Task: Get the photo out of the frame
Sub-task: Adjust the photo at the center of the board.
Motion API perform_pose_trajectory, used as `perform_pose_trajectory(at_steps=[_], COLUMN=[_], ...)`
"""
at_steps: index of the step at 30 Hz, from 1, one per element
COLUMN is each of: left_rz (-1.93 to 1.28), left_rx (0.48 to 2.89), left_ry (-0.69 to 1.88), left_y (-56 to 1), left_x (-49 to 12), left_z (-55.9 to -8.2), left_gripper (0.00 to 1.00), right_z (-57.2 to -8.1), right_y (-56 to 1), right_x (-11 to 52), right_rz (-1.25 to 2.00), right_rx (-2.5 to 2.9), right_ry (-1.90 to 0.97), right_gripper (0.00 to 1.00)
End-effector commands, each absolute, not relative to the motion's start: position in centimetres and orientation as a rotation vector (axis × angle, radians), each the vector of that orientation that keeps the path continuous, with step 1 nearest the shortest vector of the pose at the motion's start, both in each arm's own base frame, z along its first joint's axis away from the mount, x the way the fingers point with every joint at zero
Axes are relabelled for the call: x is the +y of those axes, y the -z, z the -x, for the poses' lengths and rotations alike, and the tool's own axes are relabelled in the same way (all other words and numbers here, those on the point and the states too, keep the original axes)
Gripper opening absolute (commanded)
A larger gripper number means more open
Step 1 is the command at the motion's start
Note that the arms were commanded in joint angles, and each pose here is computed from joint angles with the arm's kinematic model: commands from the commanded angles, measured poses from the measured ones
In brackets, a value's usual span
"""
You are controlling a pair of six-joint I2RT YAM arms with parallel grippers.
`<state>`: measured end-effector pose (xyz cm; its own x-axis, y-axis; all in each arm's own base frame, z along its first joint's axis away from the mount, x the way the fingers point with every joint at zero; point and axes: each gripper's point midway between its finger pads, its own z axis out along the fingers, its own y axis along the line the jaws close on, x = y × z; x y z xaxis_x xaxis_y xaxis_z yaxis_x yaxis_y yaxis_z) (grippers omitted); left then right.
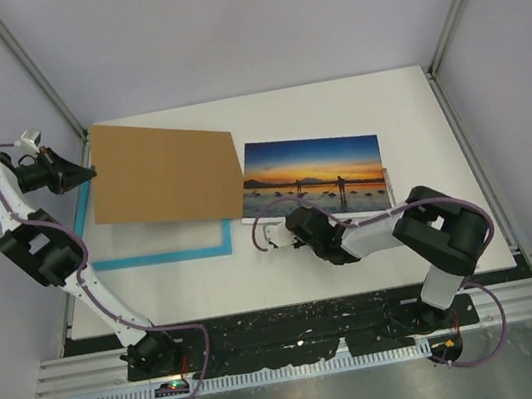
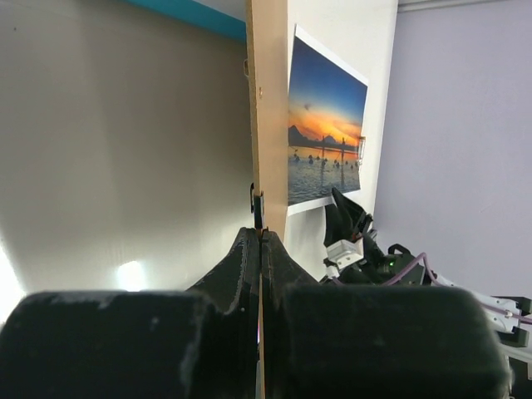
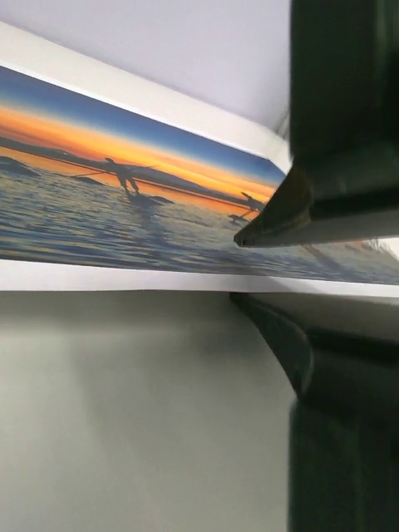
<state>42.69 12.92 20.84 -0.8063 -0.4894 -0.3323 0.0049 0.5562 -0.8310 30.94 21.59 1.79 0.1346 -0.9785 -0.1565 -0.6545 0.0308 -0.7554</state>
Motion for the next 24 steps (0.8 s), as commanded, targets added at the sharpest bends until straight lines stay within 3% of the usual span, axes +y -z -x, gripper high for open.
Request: perform_pose_trajectory(at_steps=[1,2,4,9,13,18,22,24], left_rz=[0.607,0.609,0.614,0.636,0.638,0.651,0.656,0.657], left_rx=[2.168,2.165,2.161,2.152,2.133,2.128,2.125,2.125], left_ry=[1.283,1.284,1.283,1.278,1.275,1.281,1.289,1.294], left_y=[-26.1,-26.1,-26.1,-26.2,-26.7,-26.6,-26.6,-26.5], left_x=[15.1,15.2,15.3,15.8,16.1,16.2,16.2,16.1], left_z=[-38.0,-38.0,-38.1,-37.9,-37.7,-37.6,-37.5,-37.5], left_gripper=[0.00,0.00,0.00,0.00,0.00,0.00,0.00,0.00], right_z=[-26.1,-26.3,-25.6,-22.4,-23.9,-31.8,-40.3,-42.8], right_y=[2.4,1.5,0.1,-5.1,-11.0,-17.1,-17.2,-17.8], right_x=[18.0,18.7,19.7,24.3,28.5,32.5,34.3,35.7], right_rz=[1.913,1.891,1.894,1.889,1.775,1.448,1.184,1.074], right_rx=[1.740,1.730,1.749,1.801,1.801,1.841,1.954,1.984], right_ry=[0.475,0.447,0.344,-0.156,-0.459,-0.695,-0.667,-0.809], right_gripper=[0.50,0.70,0.83,0.84,0.86,0.86,0.86,0.86])
